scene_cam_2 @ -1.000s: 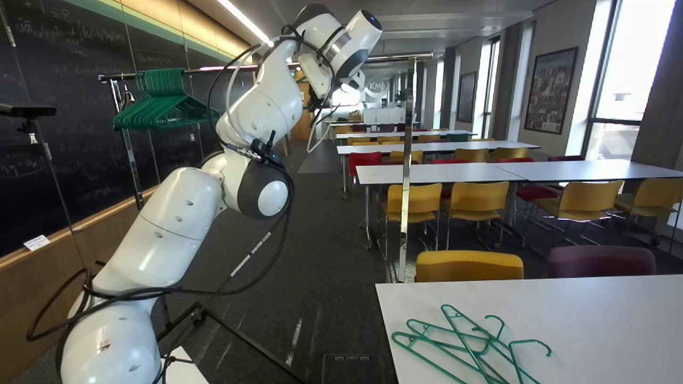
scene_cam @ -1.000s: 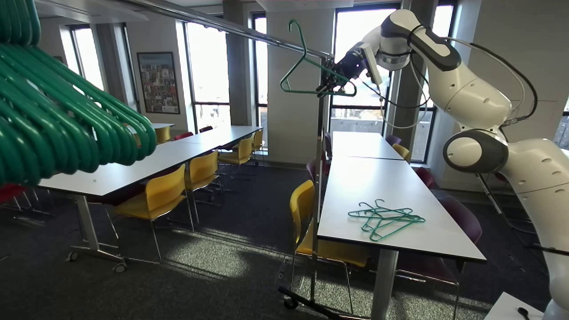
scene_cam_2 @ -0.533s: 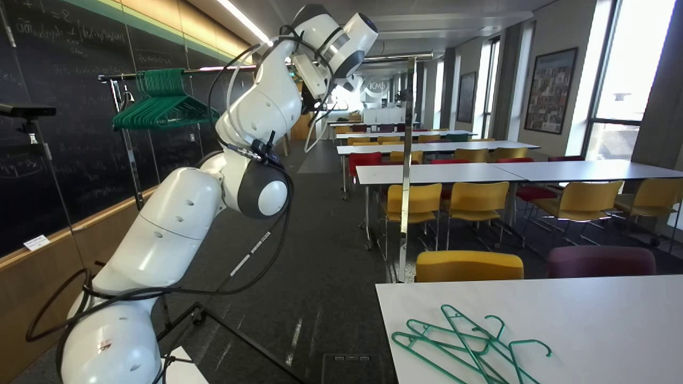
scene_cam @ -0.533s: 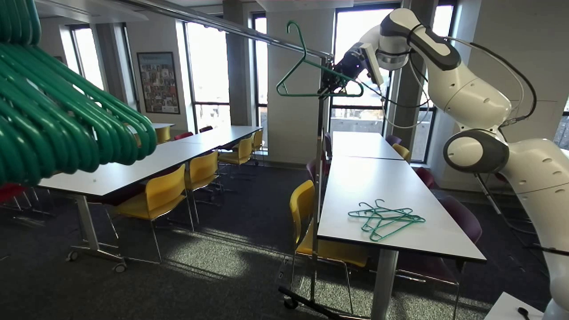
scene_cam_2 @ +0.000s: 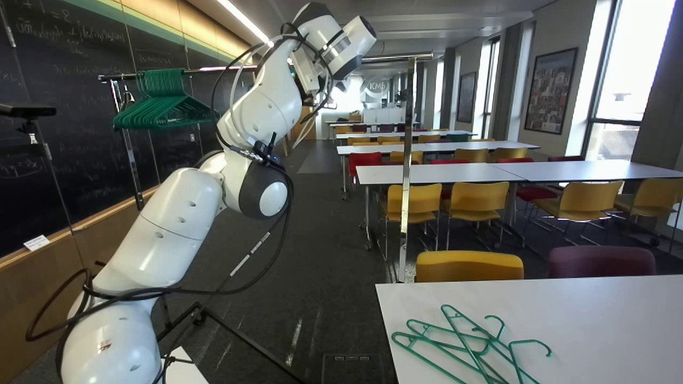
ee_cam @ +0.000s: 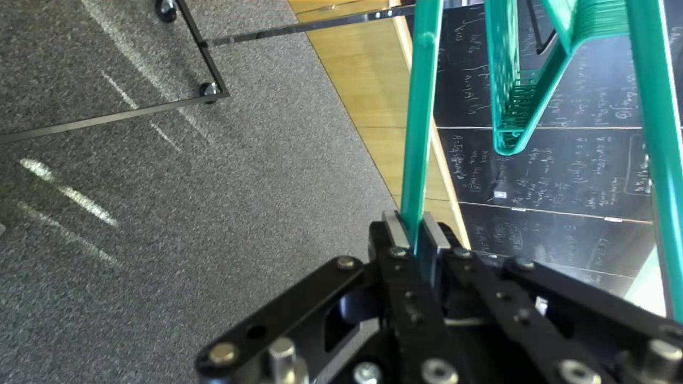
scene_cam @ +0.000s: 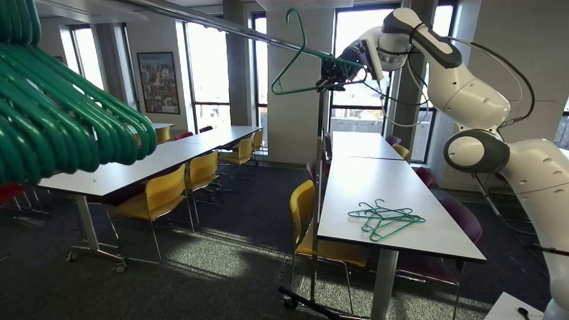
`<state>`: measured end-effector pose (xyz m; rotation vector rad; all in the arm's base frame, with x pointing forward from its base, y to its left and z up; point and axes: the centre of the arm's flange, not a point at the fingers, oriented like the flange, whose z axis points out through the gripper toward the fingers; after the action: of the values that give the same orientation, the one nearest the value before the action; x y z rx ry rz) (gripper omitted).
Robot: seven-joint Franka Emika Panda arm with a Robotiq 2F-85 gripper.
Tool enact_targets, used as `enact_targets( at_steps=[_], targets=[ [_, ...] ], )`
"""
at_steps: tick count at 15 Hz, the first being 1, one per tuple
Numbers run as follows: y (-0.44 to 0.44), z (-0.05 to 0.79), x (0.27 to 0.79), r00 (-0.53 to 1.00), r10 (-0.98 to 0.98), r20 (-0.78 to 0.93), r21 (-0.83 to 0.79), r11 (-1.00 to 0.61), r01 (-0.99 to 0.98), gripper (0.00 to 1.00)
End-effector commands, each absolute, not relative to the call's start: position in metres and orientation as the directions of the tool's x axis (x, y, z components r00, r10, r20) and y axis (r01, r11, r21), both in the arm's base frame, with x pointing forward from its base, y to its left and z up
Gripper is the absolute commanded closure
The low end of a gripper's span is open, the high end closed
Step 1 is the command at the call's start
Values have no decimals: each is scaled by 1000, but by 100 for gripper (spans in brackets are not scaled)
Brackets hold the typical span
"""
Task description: Lift the hanger on top and put it on the rail
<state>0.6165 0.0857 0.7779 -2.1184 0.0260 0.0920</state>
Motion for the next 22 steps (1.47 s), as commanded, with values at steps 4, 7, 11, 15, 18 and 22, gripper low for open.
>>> enact_targets(
  at_steps=[4, 7, 11, 15, 18, 22],
  targets=[
    [83, 837, 664, 979, -19, -203, -835, -519, -183, 98],
    [81, 836, 665, 963, -90, -252, -812, -522, -262, 98],
    [80, 834, 667, 951, -136, -279, -817, -488, -309, 98],
    [78, 836, 672, 909, -238, -342, -787, -456, -416, 98],
    [77, 838, 674, 870, -279, -406, -757, -430, -491, 98],
    [76, 839, 673, 844, -267, -465, -735, -414, -536, 98]
  ],
)
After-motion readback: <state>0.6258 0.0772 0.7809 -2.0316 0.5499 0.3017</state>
